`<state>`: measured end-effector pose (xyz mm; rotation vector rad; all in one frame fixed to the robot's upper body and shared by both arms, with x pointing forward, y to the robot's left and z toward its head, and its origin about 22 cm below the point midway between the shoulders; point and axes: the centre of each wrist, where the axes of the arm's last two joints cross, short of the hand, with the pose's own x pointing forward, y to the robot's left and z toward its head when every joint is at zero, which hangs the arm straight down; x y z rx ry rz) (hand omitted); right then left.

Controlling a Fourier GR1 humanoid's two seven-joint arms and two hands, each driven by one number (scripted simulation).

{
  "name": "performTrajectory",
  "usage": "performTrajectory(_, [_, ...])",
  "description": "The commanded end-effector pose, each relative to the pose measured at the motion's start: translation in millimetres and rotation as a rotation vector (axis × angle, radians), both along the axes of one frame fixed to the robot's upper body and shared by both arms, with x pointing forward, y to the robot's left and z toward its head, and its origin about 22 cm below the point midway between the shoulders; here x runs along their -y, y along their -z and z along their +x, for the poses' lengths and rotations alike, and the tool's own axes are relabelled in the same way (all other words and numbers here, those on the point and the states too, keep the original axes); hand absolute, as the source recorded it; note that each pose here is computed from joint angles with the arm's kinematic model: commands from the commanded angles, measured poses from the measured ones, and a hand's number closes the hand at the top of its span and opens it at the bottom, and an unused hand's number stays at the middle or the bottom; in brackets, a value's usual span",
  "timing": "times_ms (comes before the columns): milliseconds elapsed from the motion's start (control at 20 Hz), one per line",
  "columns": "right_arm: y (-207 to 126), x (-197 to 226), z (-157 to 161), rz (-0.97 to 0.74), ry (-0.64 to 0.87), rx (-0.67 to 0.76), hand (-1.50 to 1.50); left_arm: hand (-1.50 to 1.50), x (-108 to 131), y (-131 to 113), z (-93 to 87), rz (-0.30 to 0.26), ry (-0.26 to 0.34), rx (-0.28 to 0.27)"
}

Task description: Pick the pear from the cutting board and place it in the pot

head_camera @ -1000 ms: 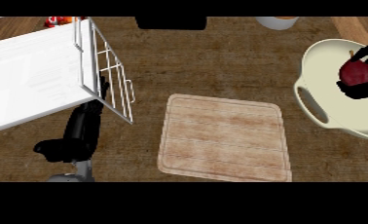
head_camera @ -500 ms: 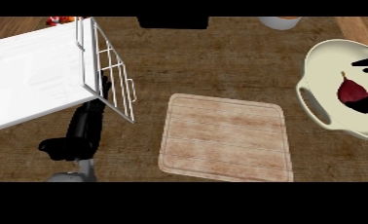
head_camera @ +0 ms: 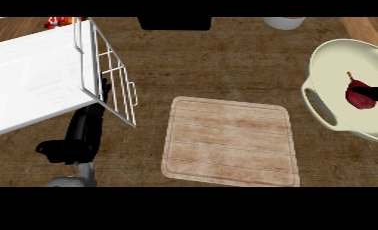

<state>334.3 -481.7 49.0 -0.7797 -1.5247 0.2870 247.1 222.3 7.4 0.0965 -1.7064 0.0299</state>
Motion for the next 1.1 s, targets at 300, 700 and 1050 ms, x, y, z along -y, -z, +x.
performTrajectory(300, [-19.3,55.7,-40.7,0.241,0.122,0.145,-1.5,0.0,3.3,-2.9,-0.9,-0.015,0.025,0.02])
performTrajectory(700, [-26.4,86.7,-76.7,0.268,0.146,0.264,-1.5,0.0,7.5,-8.0,-2.5,0.0,0.041,0.021])
performTrajectory(1050, [-17.2,96.1,-97.8,0.254,0.137,0.256,-1.5,0.0,11.6,0.2,-1.5,-0.02,0.023,0.015])
